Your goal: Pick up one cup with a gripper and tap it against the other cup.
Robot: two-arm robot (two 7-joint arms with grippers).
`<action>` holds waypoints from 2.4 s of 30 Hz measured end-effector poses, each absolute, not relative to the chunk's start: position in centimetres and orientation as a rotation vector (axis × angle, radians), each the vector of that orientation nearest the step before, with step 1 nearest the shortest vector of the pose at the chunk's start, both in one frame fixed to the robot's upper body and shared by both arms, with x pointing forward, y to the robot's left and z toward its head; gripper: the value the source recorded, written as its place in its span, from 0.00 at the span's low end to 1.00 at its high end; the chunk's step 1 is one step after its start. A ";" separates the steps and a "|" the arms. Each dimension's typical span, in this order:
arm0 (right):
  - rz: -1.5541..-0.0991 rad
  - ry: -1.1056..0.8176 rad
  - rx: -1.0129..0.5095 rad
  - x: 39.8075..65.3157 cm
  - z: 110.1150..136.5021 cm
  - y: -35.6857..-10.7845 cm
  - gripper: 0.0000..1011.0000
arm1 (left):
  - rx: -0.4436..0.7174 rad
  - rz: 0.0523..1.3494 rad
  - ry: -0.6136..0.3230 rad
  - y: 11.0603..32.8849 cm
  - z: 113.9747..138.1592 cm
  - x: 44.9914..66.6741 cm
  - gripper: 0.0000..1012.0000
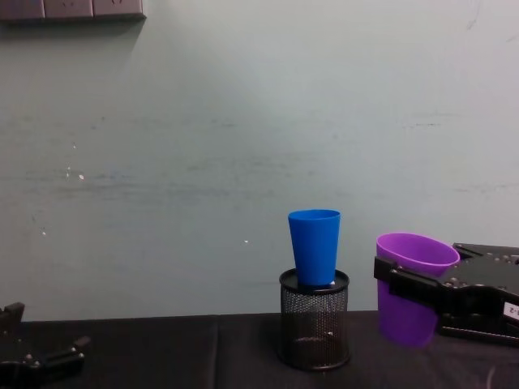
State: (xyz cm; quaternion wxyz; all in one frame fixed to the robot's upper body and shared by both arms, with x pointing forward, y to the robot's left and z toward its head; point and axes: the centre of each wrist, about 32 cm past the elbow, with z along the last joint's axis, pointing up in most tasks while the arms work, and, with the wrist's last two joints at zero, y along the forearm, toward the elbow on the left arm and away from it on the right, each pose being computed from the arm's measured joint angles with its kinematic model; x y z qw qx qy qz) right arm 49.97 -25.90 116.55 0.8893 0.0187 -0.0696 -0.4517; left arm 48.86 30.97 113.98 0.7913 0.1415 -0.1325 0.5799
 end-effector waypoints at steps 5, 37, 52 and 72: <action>-0.938 -0.144 0.038 50.0 116.5 -25.9 0.73 | 0.304 1.248 -0.285 31.0 114.0 48.9 1.00; -0.911 -0.101 0.068 51.9 117.2 -25.4 0.73 | 0.304 1.248 -0.285 31.0 114.0 48.9 1.00; -0.943 -0.125 0.063 55.3 117.6 -24.4 0.73 | 0.304 1.248 -0.285 31.0 114.0 48.9 1.00; -0.939 -0.119 0.074 58.0 117.7 -23.8 0.73 | 0.304 1.248 -0.285 31.0 114.0 48.9 1.00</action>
